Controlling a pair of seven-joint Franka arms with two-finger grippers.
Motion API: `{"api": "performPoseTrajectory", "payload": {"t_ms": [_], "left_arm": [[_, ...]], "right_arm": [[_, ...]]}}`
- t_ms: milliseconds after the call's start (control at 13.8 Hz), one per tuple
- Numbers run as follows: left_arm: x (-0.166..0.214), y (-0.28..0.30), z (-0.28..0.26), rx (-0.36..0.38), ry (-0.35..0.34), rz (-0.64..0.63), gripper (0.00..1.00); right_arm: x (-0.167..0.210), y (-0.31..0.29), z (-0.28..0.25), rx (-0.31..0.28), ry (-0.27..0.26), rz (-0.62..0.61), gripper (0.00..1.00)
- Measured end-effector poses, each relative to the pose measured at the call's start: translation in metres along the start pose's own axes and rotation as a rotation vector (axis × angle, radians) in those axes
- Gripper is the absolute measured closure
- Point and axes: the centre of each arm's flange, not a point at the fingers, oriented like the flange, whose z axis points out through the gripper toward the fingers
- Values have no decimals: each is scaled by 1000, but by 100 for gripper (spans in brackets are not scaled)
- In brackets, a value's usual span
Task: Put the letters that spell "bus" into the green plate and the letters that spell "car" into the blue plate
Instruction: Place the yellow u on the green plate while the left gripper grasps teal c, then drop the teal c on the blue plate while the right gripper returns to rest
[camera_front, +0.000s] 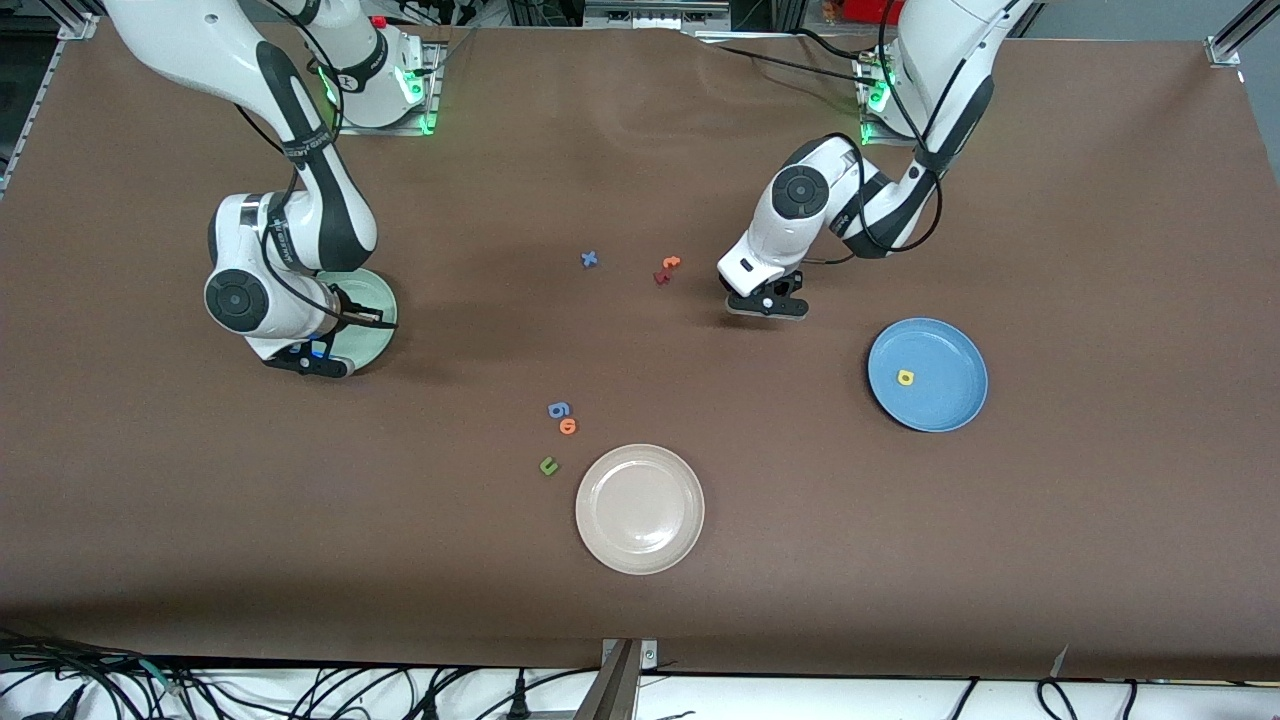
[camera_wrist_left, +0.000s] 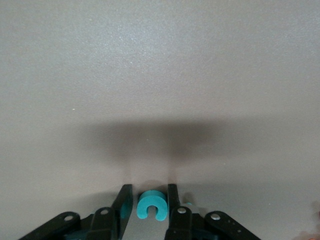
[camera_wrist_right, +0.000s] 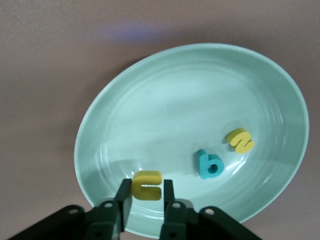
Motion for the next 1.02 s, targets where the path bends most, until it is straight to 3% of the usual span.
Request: {"api": "performPoseTrajectory", "payload": {"t_ms": [290,435,581,1016], "left_arm": [[0,0,0,3,-2,0,67],[0,-1,0,5,-3,0,69],[0,-1,-1,5,-3,-1,70],[1,-1,-1,7,-5,-1,72]], "right_arm": [[7,1,-44,22,44,3,22],[9,4,-96,27,22,5,2],[10,9,-160,34,20,10,0],[2,30,-290,57,104,26,0]]}}
